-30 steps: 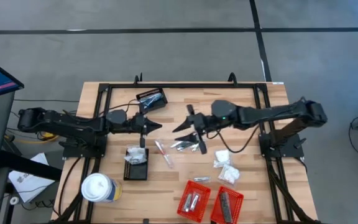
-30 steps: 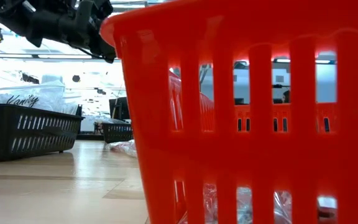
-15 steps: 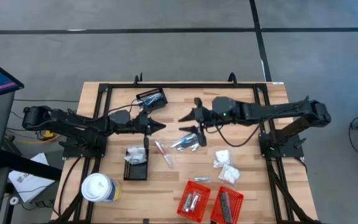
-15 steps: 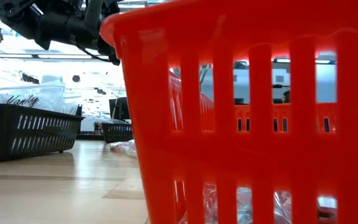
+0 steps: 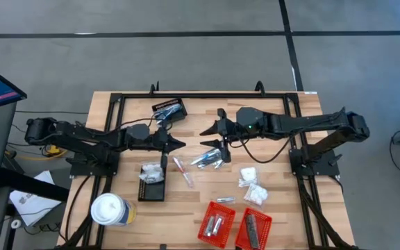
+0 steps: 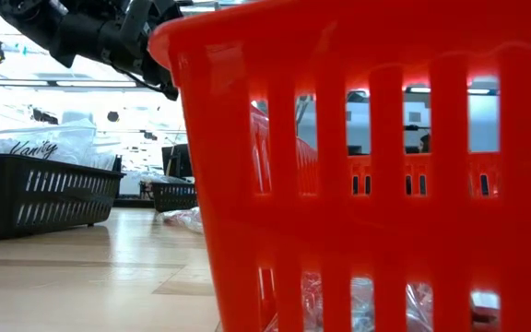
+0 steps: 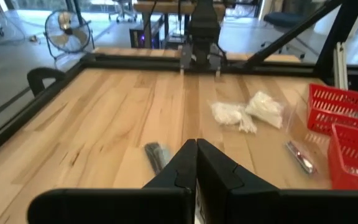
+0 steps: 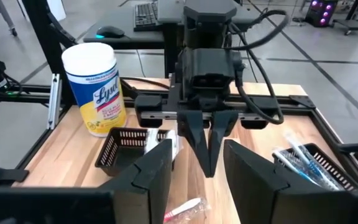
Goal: Pick & Place Travel size toiletries
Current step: Put the blue toothbrush into the top black bin
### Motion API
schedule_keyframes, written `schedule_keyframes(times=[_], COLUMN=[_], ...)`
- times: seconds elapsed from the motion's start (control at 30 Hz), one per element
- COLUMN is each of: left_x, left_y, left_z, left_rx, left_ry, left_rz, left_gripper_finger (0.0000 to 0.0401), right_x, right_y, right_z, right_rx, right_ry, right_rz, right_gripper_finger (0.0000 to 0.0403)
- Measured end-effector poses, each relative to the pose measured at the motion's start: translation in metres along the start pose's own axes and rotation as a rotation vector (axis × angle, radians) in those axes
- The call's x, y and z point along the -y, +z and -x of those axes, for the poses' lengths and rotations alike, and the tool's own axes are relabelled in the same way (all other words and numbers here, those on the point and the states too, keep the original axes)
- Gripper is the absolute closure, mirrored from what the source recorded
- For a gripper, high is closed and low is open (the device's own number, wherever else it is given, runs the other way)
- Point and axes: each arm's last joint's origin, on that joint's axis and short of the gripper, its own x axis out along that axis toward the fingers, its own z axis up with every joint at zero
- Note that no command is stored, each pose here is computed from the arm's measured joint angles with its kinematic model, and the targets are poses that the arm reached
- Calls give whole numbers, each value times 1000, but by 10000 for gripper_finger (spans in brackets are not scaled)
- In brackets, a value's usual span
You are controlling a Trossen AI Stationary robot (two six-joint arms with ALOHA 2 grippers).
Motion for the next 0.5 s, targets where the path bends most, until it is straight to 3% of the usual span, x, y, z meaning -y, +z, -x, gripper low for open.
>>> schedule_keyframes(times=[0.5], left_x=[-2], left_y=[3], left_z=[0], left_rx=[19], left_ry=[79], left_rz=[-53], left_gripper_finger=[399], right_x=[0], right_y=[-2], right_z=[0], right_rx=[-19], right_ry=[1], right_rz=[-1], right_gripper_finger=[263])
